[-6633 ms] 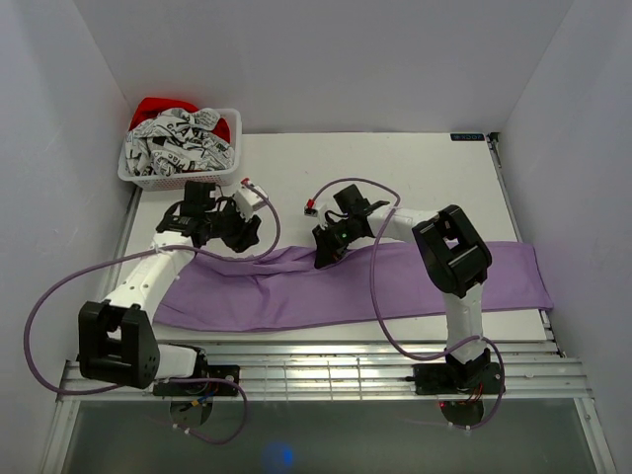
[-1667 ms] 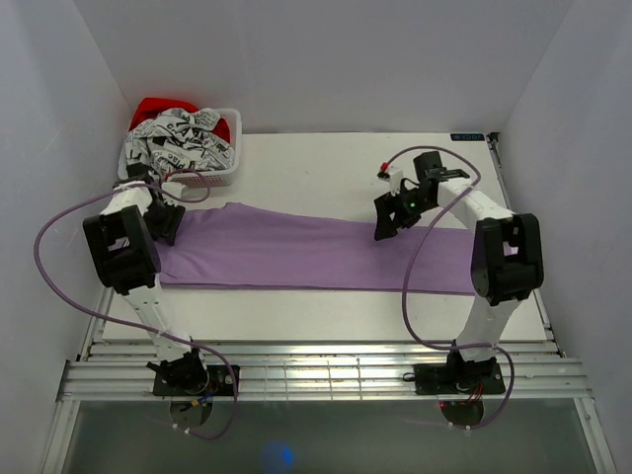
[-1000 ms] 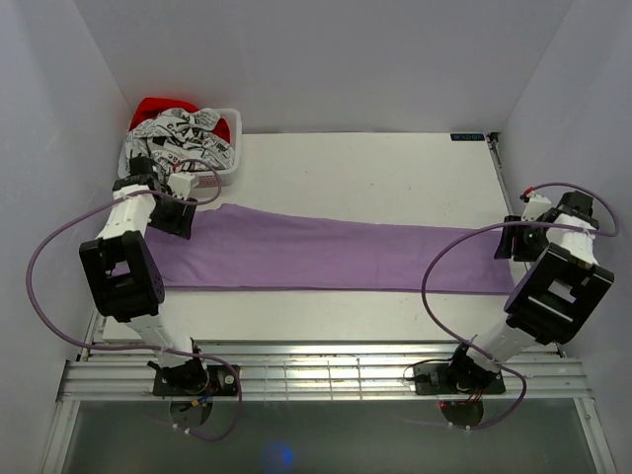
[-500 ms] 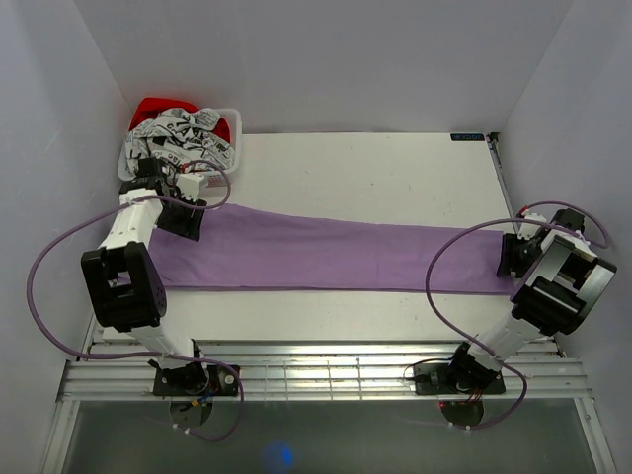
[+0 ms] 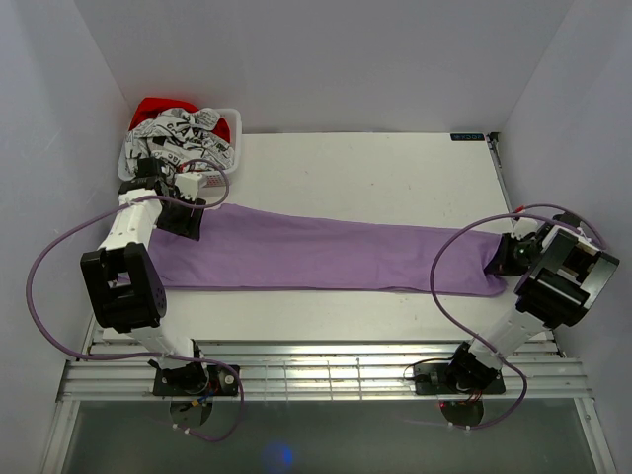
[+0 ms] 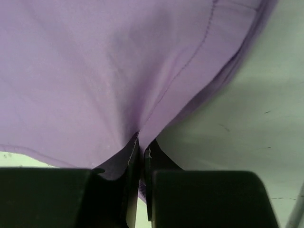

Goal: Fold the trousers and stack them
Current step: Fold the trousers

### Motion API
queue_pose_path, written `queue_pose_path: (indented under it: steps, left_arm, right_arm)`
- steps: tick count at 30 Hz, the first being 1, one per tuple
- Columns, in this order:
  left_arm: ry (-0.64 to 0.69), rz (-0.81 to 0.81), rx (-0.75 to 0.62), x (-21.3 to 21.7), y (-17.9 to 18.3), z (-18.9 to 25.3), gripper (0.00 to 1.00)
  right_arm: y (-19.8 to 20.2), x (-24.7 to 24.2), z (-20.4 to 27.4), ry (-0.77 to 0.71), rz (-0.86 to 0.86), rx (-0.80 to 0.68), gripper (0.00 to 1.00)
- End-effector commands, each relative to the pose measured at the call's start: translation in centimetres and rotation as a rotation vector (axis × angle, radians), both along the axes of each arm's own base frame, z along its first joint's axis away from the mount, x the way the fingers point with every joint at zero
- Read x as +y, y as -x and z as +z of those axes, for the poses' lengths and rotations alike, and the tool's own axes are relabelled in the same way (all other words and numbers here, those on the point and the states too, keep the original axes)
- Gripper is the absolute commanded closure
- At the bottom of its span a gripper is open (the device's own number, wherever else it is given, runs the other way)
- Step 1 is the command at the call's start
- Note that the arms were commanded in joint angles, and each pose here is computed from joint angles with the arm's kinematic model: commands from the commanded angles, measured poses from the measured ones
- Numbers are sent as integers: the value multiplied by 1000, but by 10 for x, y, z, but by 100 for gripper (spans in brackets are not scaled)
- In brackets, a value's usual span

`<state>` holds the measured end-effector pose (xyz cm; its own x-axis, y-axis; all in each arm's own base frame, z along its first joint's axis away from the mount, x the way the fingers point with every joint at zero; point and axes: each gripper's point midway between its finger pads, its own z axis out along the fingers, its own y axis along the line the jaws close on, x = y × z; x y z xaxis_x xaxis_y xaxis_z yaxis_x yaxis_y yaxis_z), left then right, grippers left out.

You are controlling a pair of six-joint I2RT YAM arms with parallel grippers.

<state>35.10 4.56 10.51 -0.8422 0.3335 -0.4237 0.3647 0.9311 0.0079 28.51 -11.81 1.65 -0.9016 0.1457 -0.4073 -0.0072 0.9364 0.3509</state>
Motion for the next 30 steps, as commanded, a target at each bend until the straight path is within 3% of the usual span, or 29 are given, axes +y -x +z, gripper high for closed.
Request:
queue_pose_path:
  steps: [1,6,8,13,17,21,26,30]
  left_arm:
    - [19,15,-70,-6,-4,24,33]
    - [36,23,-71,-9,2,23,33]
    - [42,23,-79,-11,4,24,5]
    - [44,27,-123,-12,3,32,2]
    - [88,42,-146,-17,1,39,2]
    - [201,57,-176,-29,-3,55,2]
    - [382,52,-156,-51,3,66,2]
    - [451,55,-120,-59,8,63,2]
  right_arm:
    - [23,17,7,-86,2,85,92]
    - [19,-12,56,25,4,-33,92]
    - [21,-28,69,84,-5,-55,92]
    - [25,-71,97,227,-17,-110,92]
    - [22,-72,110,182,-6,-127,92]
    - [9,-33,135,23,35,-245,92]
    - [-14,57,170,-214,127,-371,92]
    - [-29,122,194,-303,216,-434,92]
